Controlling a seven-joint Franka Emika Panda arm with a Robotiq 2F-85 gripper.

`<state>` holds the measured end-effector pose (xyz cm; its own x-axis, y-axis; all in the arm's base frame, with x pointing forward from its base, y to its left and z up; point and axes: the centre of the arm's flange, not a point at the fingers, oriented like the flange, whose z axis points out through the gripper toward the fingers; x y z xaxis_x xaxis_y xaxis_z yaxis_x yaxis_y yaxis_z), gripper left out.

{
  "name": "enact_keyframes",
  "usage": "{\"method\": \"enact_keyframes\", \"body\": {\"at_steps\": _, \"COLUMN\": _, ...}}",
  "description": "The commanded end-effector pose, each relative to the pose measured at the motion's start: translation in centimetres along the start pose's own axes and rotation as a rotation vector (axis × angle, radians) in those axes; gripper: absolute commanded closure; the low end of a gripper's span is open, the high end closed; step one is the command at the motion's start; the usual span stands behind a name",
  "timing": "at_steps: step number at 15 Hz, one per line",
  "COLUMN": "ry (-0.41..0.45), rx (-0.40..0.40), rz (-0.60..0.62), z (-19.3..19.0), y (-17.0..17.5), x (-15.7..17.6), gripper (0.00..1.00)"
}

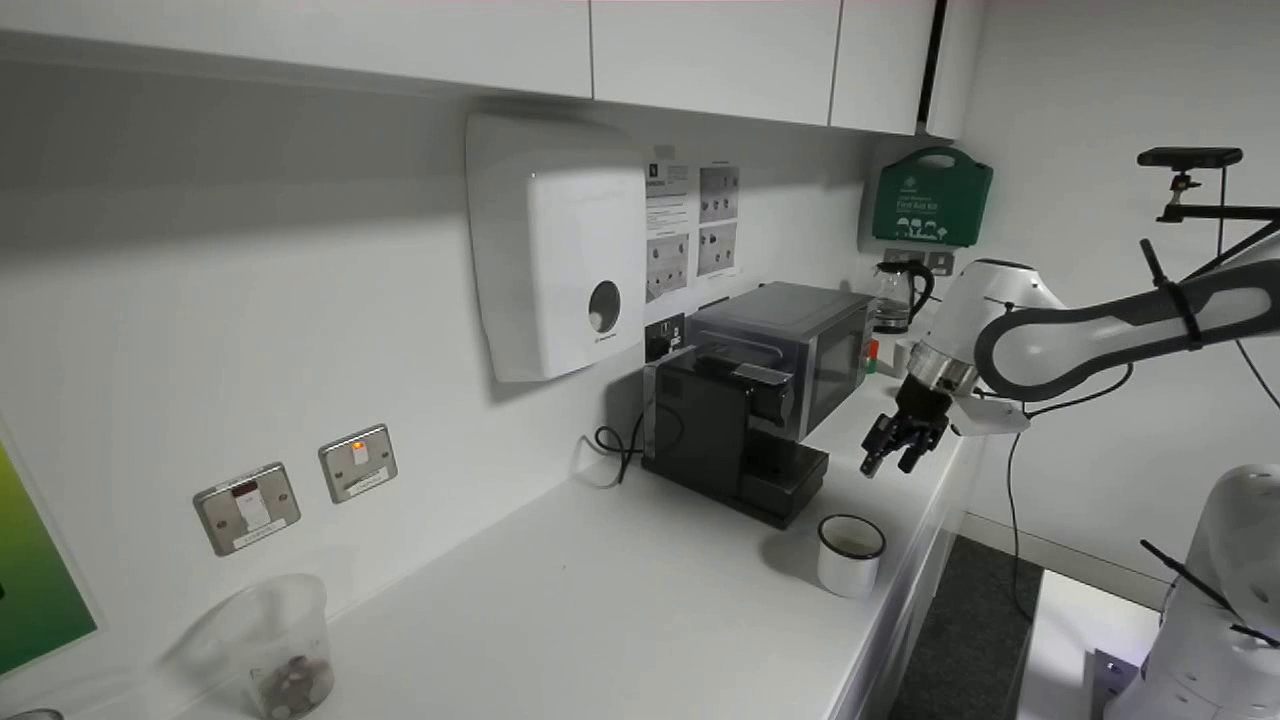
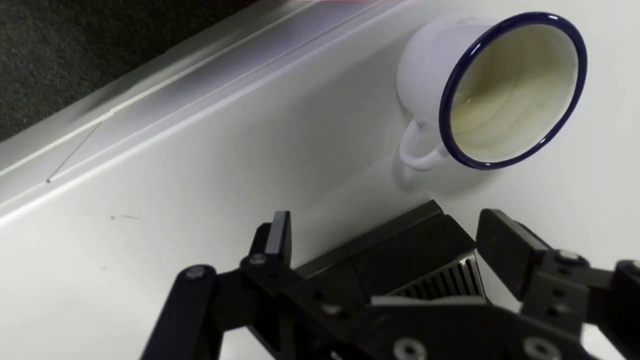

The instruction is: Put the cup on the coffee maker and then remove it and put it back on the table

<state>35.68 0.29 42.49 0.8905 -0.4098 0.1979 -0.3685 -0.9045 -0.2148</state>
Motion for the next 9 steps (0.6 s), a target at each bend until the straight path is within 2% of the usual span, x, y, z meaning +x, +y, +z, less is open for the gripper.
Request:
{"method": "enact_keyframes", "body": {"at_steps": 1, "ry": 0.079, "rx": 0.031, "rz": -0.174, "z": -0.6, "y": 1.6, "x": -1.3, "gripper": 0.0}}
{"method": "enact_keyframes", "body": {"at_steps": 6, "ry": 0.172, "rx": 0.075, "rz": -0.342, "z": -1.6, "y": 2.0, "x": -0.7, "gripper": 0.0}}
{"method": "enact_keyframes", "body": {"at_steps": 9, "ry": 0.191, "rx": 0.089, "rz": -0.423, "z": -1.8, "y": 1.8, "x": -0.5, "gripper": 0.0}}
